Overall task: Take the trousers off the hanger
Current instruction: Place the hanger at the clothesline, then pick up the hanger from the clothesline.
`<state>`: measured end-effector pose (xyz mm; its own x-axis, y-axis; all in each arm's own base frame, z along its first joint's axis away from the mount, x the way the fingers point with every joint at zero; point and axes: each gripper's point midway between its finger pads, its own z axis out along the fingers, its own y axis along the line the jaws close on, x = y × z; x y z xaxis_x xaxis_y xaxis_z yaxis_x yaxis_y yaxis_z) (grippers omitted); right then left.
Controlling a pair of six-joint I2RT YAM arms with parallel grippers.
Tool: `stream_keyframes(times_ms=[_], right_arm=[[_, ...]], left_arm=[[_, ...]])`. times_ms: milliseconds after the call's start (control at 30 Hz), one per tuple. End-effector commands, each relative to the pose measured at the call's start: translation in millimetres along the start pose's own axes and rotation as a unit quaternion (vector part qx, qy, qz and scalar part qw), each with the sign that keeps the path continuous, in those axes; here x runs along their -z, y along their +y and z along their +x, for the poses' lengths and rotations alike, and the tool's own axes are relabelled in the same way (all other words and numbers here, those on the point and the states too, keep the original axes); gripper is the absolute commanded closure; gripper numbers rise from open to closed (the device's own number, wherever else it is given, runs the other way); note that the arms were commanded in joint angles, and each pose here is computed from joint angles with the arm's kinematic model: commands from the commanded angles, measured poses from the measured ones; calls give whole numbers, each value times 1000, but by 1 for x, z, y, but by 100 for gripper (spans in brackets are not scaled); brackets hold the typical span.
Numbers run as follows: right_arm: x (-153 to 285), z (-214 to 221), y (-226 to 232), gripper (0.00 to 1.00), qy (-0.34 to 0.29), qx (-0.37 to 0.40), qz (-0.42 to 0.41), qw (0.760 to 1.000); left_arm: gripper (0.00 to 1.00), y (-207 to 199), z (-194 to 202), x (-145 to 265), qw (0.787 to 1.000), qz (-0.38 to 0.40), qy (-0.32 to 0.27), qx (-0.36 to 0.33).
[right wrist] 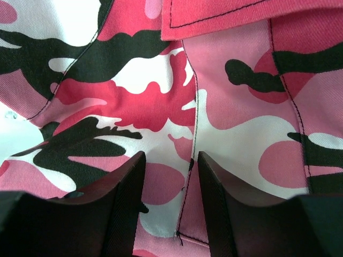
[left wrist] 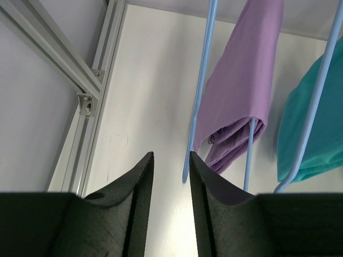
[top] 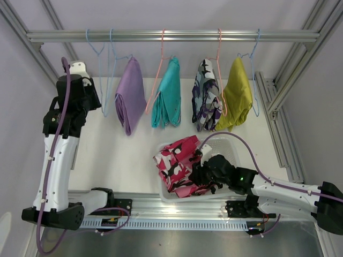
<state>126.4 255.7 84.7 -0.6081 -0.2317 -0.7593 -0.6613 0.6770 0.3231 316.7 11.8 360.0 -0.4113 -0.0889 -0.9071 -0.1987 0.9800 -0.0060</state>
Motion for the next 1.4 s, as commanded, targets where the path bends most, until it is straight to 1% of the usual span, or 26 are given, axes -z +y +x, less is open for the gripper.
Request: stream_keyframes(times_ms=[0, 100, 167, 200, 233, 267, 333, 367, 433, 467, 533, 600, 700, 767, 900, 1000, 1033, 1167, 1300, 1367], right_arm=[[-2, -5, 3, 51, -7, 2, -6, 1000], [-2, -5, 1, 50, -4, 3, -2, 1000], [-2, -5, 2, 50, -2, 3, -1, 1000], [-1, -5, 2, 50, -1, 3, -2, 1000], [0, -9, 3, 50, -3, 4, -3, 1000], [1, -12, 3, 50, -5, 6, 1, 1000], [5, -15, 2, 49, -4, 8, 8, 1000], [8, -26, 6, 49, -14, 8, 7, 1000], [13, -35, 8, 50, -19, 9, 10, 1000], [18, -52, 16, 50, -37, 7, 1, 999], [24, -65, 22, 50, -46, 9, -4, 999], [32, -87, 31, 50, -67, 10, -10, 998], [36, -104, 38, 50, -78, 11, -11, 997], [35, -104, 42, 50, -73, 11, -11, 997], [32, -87, 48, 49, -56, -1, -8, 998], [29, -66, 42, 49, -43, -17, 3, 999], [28, -57, 39, 49, -36, -26, 7, 999], [27, -44, 37, 49, -32, -47, 3, 998], [27, -38, 39, 50, -30, -52, 0, 998], [26, -37, 39, 50, -28, -51, -1, 998]], left_arm=[[63, 6, -9, 20, 1000, -5, -12, 23], [62, 4, -13, 32, 999, 8, -17, 34], [61, -6, -21, 45, 998, 45, -32, 41], [60, -10, -32, 56, 996, 63, -54, 45], [58, -21, -35, 62, 993, 98, -59, 43], [56, -26, -38, 66, 990, 115, -66, 44], [55, -39, -50, 76, 983, 155, -85, 49], [55, -49, -50, 81, 978, 185, -81, 56], [54, -62, -54, 84, 969, 220, -90, 59], [54, -70, -53, 87, 964, 244, -87, 64], [53, -78, -54, 89, 957, 267, -90, 64], [53, -84, -54, 88, 953, 284, -89, 64], [52, -88, -51, 84, 950, 293, -84, 63], [51, -90, -43, 74, 952, 292, -74, 62], [51, -95, -28, 59, 951, 297, -55, 65], [50, -99, -24, 54, 949, 304, -51, 66], [50, -100, -25, 54, 948, 306, -51, 66], [49, -99, -30, 49, 951, 297, -50, 65], [49, -96, -33, 42, 956, 283, -41, 61], [48, -100, -38, 49, 952, 297, -51, 55]])
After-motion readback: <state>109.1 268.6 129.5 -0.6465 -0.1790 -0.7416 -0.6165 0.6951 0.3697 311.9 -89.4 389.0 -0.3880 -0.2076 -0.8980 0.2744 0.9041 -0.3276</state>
